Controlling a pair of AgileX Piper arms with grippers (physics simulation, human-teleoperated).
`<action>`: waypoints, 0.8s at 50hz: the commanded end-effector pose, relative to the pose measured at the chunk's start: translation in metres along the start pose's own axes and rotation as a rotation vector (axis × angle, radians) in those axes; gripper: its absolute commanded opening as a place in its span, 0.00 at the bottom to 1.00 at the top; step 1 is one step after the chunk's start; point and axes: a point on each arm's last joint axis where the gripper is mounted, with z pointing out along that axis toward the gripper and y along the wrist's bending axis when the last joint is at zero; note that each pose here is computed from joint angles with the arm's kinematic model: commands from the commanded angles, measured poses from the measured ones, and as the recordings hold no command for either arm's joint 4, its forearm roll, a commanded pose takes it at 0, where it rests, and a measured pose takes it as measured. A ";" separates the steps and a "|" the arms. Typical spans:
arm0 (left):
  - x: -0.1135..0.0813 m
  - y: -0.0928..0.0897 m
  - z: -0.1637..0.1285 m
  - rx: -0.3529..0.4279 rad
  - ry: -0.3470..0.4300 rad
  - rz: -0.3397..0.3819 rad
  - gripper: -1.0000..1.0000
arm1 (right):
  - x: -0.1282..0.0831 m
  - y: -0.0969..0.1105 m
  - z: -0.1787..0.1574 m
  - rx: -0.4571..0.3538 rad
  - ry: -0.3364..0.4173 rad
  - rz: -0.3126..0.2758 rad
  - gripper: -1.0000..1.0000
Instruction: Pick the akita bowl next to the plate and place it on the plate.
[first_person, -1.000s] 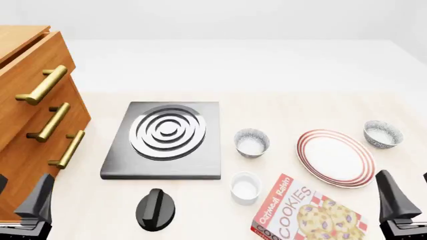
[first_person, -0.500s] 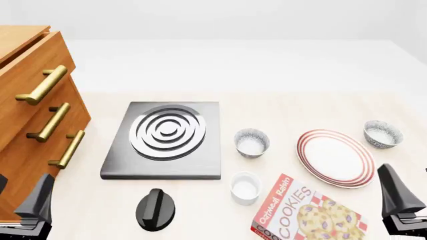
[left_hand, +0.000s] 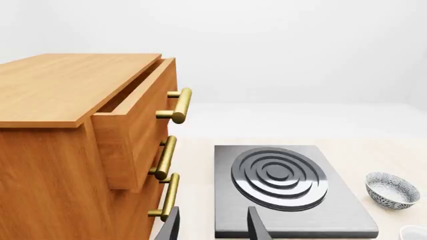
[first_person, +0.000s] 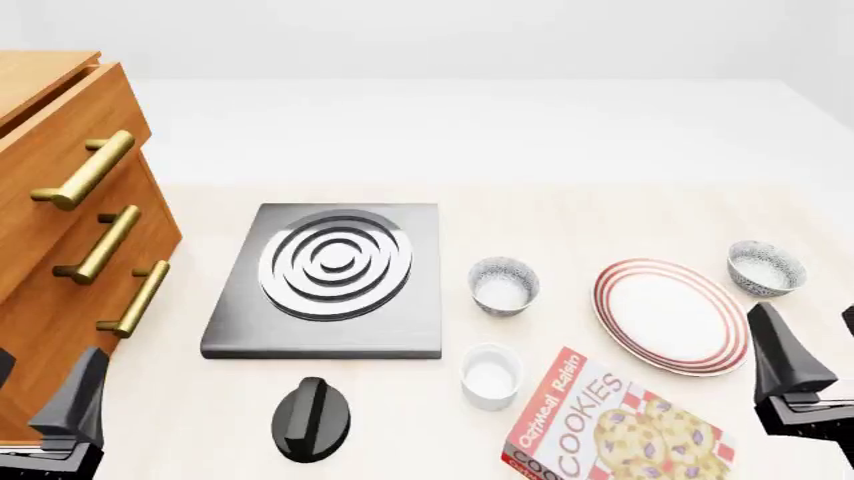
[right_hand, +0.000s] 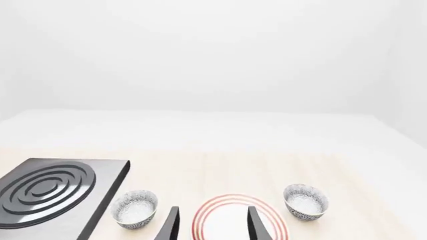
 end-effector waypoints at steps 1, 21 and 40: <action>0.000 0.000 0.000 0.000 0.000 0.000 1.00 | -0.002 0.000 0.010 0.006 0.005 -0.002 1.00; 0.000 0.000 0.000 0.000 0.000 0.000 1.00 | -0.006 -0.002 0.029 0.023 0.007 -0.005 1.00; 0.000 0.000 0.000 0.000 0.000 0.000 1.00 | -0.008 -0.005 0.047 0.038 -0.002 -0.017 1.00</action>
